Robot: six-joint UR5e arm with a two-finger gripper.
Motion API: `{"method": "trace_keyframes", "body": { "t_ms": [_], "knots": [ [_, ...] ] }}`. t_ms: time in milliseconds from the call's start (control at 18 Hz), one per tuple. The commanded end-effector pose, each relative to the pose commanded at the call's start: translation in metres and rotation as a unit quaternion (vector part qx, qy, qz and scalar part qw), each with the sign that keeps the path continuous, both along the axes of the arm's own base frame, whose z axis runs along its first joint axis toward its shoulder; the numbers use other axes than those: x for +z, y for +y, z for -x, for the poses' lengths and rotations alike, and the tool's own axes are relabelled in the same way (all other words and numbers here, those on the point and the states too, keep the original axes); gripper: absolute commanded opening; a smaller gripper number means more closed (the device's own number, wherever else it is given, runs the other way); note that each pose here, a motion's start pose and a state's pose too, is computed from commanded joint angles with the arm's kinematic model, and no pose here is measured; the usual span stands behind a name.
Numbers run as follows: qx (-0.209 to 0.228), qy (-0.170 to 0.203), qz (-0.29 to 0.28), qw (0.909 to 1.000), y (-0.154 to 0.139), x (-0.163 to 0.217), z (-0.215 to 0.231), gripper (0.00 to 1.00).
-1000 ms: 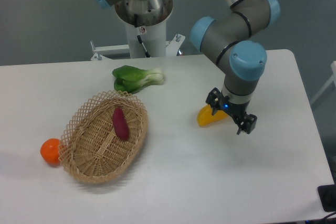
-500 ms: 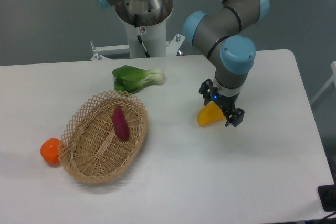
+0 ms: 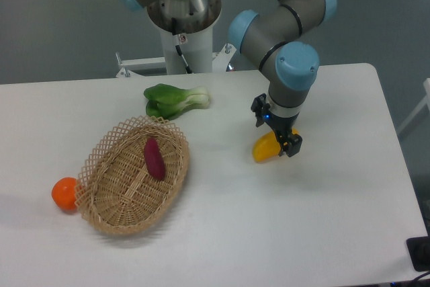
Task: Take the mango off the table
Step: 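Move the open gripper over the yellow mango and lower onto it, then close the gripper fingers around the yellow mango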
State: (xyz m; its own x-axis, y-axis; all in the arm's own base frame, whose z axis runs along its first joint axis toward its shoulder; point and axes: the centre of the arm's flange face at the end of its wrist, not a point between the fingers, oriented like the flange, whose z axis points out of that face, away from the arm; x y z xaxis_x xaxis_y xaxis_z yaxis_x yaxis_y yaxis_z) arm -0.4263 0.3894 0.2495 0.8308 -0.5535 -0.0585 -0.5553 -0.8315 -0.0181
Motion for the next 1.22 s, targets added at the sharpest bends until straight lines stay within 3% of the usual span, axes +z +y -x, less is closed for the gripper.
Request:
{"method": "trace_keyframes", "body": {
  "t_ms": [222, 1222],
  "knots": [
    [0.006, -0.012, 0.014, 0.9998, -0.006, -0.016, -0.013, 1.00],
    [0.008, -0.012, 0.026, 0.9996, -0.009, -0.021, -0.015, 1.00]
  ]
}}
